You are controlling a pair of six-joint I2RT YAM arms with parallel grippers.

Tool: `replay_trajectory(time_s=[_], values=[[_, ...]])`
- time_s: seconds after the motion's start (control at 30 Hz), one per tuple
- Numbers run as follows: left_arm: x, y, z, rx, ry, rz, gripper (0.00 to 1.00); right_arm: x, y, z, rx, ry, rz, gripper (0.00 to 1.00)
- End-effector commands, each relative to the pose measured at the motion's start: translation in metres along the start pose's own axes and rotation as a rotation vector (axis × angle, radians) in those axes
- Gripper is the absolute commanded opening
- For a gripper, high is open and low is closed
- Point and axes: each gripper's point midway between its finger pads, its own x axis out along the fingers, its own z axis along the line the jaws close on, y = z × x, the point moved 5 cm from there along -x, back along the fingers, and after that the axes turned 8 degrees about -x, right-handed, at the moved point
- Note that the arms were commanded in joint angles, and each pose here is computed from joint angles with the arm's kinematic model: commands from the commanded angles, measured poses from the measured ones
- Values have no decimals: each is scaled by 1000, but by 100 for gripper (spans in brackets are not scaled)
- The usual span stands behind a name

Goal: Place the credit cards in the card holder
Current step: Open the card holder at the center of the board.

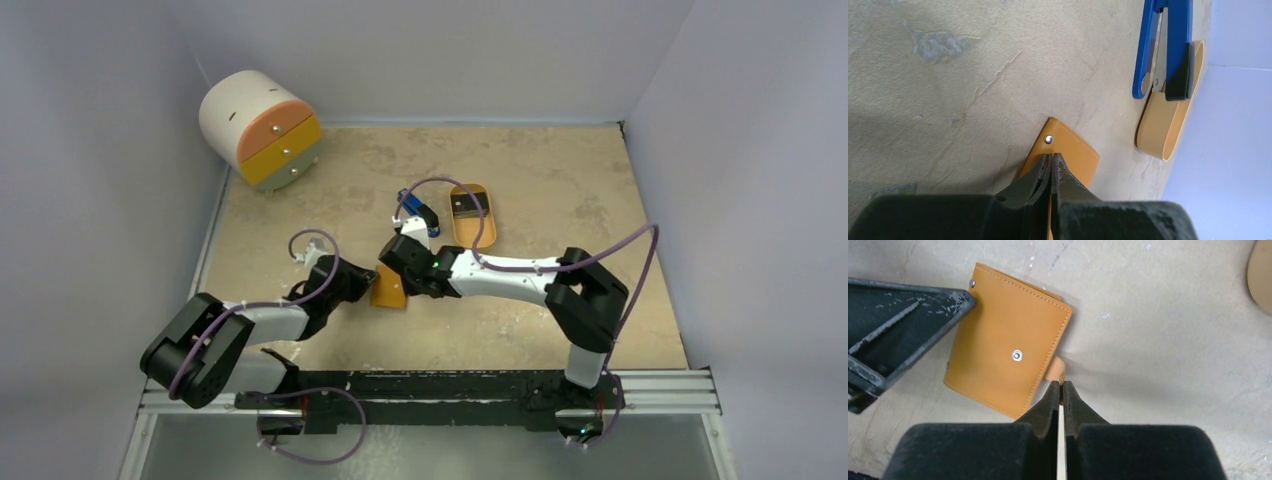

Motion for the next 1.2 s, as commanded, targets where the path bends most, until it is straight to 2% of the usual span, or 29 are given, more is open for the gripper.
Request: replay_trajectory(time_s=[0.0,0.17,0.23,0.37,0.47,0.57,0.73,0.9,1.17], values=[[-2,4,12,83,-52,44,0,-22,4,-11,96,-26,-25,0],[-13,16,-9,177,1,82,0,-45,12,-25,166,-60,-70,0],[-18,20,-14,227,0,81,5,-52,15,-31,183,-72,-83,0],[-27,25,-21,301,2,91,36,-61,24,-37,200,-102,-93,0],[-32,33,-26,355,35,132,55,-65,27,-36,215,-148,-109,0],[-36,44,-32,397,81,181,65,-69,28,-36,242,-201,-154,0],[-43,60,-38,409,168,280,71,-87,18,-35,292,-308,-252,0],[-54,65,-42,406,244,325,73,-107,5,-36,315,-372,-338,0],[-54,67,-33,419,241,347,75,-103,6,-34,308,-375,-327,0]])
